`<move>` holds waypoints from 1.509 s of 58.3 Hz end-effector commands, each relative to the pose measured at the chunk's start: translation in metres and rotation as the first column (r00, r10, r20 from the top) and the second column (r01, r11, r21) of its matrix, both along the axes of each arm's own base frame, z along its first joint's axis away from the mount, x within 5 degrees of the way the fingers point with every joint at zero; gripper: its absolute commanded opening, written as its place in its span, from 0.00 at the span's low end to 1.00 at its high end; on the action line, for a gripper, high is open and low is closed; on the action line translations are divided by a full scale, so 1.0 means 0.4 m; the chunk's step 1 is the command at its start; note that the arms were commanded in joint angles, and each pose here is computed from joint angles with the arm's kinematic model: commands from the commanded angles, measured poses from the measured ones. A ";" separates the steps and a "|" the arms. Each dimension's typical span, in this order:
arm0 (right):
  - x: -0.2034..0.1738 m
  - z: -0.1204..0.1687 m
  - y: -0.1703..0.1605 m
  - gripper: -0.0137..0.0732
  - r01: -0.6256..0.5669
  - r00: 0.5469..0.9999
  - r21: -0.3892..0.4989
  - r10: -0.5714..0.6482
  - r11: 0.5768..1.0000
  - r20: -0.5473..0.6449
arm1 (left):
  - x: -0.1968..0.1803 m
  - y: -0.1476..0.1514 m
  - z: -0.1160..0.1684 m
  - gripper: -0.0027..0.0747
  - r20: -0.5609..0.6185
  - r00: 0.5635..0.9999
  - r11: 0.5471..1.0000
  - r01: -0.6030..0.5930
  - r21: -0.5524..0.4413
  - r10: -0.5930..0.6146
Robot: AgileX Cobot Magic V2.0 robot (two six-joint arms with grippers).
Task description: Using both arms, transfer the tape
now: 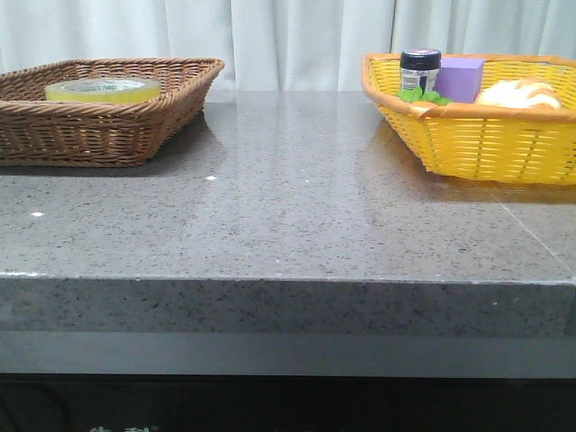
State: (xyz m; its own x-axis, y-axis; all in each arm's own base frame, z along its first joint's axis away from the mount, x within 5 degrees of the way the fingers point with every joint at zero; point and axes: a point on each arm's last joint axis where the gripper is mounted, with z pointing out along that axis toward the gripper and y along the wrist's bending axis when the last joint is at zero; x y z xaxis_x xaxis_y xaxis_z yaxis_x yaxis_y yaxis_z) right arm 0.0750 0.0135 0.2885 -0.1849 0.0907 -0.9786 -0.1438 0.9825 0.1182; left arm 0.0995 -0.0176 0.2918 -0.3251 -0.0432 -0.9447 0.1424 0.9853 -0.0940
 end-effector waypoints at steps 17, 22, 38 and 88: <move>0.004 0.038 -0.005 0.08 0.023 0.994 0.001 -0.023 1.000 0.104 | -0.053 0.009 0.044 0.01 0.207 0.978 0.999 0.004 -0.054 0.007; 0.004 0.038 -0.005 0.08 0.023 0.994 0.001 -0.023 1.000 0.104 | -0.053 0.009 0.044 0.01 0.207 0.978 0.999 0.004 -0.054 0.007; 0.004 0.038 -0.005 0.08 0.023 0.994 0.001 -0.023 1.000 0.104 | -0.054 0.010 0.036 0.01 0.203 0.979 0.999 0.003 -0.044 0.006; 0.003 0.037 -0.005 0.08 0.022 0.995 0.001 -0.022 1.000 0.100 | -0.110 0.040 -0.277 0.01 0.186 0.972 0.990 -0.139 -0.034 0.143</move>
State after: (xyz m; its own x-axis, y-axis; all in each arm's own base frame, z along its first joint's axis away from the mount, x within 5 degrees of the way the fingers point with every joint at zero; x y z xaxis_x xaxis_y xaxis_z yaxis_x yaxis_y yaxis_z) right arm 0.0751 0.0134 0.2890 -0.1786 0.0900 -0.9798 -0.1435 0.9828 0.1165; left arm 0.0546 -0.0015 0.1854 -0.1944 -0.0885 -0.9769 0.0125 0.9956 -0.0927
